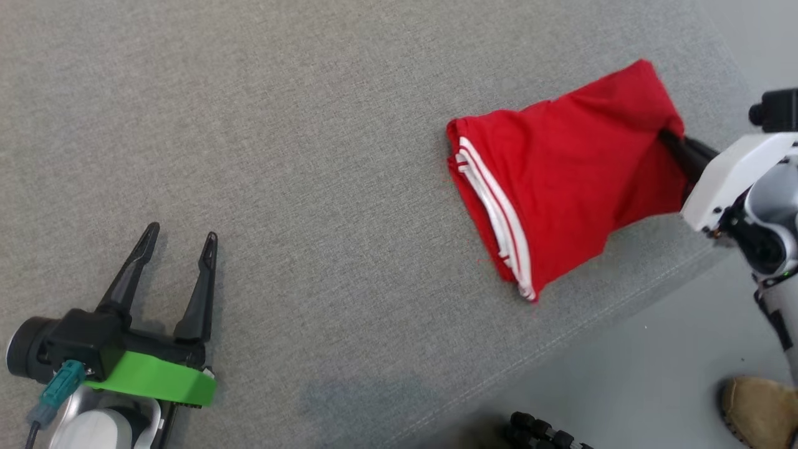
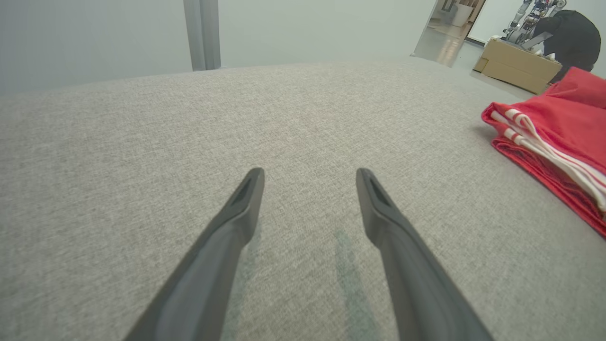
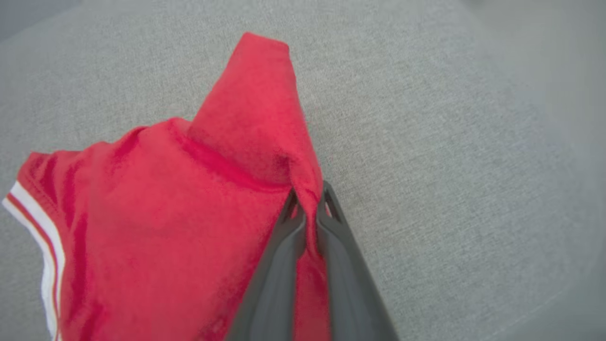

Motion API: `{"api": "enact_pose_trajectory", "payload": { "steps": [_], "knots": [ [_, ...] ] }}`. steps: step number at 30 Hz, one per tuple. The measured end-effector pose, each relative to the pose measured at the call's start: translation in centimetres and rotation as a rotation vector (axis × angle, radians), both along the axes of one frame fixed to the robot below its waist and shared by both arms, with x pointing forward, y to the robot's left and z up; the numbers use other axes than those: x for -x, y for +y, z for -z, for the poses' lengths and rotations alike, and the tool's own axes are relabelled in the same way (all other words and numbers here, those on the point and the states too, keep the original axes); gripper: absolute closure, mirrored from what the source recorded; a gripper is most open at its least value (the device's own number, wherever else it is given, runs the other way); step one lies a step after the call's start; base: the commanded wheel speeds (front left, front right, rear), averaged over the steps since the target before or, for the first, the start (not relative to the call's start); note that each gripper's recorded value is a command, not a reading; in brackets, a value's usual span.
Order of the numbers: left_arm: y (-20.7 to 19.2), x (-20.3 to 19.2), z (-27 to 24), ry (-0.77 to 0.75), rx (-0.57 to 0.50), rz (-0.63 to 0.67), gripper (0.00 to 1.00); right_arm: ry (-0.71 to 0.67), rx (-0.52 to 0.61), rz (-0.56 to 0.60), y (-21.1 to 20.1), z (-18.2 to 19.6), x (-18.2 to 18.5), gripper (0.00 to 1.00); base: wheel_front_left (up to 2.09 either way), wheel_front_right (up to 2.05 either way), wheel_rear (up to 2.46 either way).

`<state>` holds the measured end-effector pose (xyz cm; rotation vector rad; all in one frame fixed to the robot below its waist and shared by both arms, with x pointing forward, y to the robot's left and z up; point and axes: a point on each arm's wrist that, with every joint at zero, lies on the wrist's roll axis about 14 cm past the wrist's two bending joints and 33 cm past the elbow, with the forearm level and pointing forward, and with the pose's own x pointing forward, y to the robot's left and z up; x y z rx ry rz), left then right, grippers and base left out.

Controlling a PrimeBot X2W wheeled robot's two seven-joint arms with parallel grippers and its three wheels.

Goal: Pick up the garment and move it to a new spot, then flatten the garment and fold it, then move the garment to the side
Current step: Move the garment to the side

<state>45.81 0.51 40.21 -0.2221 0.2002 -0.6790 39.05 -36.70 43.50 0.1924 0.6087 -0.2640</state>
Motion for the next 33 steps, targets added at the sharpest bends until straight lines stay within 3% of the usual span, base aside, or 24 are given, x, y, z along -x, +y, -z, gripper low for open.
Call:
{"api": "enact_pose_trajectory", "payload": {
  "steps": [9, 16, 22, 23, 24, 25, 29, 33],
  "knots": [
    [2.3, -1.2, 2.2, 0.030, -0.026, -0.064, 0.00, -0.015, 0.239, 0.071, -8.3, -4.1, -5.4, 1.00, 0.00, 0.00, 0.00],
    [5.7, -1.3, 3.4, 0.039, -0.060, -0.149, 0.00, 0.083, 0.305, 0.196, -13.6, -2.3, -5.6, 1.00, 0.00, 0.00, 0.00],
    [7.8, -1.2, 4.0, 0.048, -0.088, -0.198, 0.00, 0.140, 0.321, 0.251, -15.1, 0.4, -5.7, 1.00, 0.00, 0.00, 0.00],
    [8.1, -1.1, 4.1, 0.047, -0.091, -0.208, 0.00, 0.143, 0.331, 0.258, -15.3, 0.9, -5.9, 0.88, 0.00, 0.00, 0.00],
    [8.2, -1.1, 4.1, 0.046, -0.091, -0.210, 0.00, 0.147, 0.349, 0.252, -15.4, 1.0, -6.0, 0.22, 0.00, 0.00, 0.00],
    [8.3, -1.1, 4.1, 0.046, -0.093, -0.213, 0.00, 0.149, 0.353, 0.257, -15.4, 1.1, -5.9, 0.00, 0.00, 0.00, 0.00],
    [8.3, -0.9, 3.7, 0.039, -0.093, -0.217, 0.00, 0.146, 0.408, 0.214, -15.0, 0.8, -6.2, 0.00, 0.00, 0.00, 0.00],
    [8.4, -0.2, 3.1, 0.041, -0.077, -0.238, 0.00, -0.056, 0.494, 0.150, -13.9, -4.1, -8.9, 0.00, 0.00, 0.00, 0.00]
  ]
}}
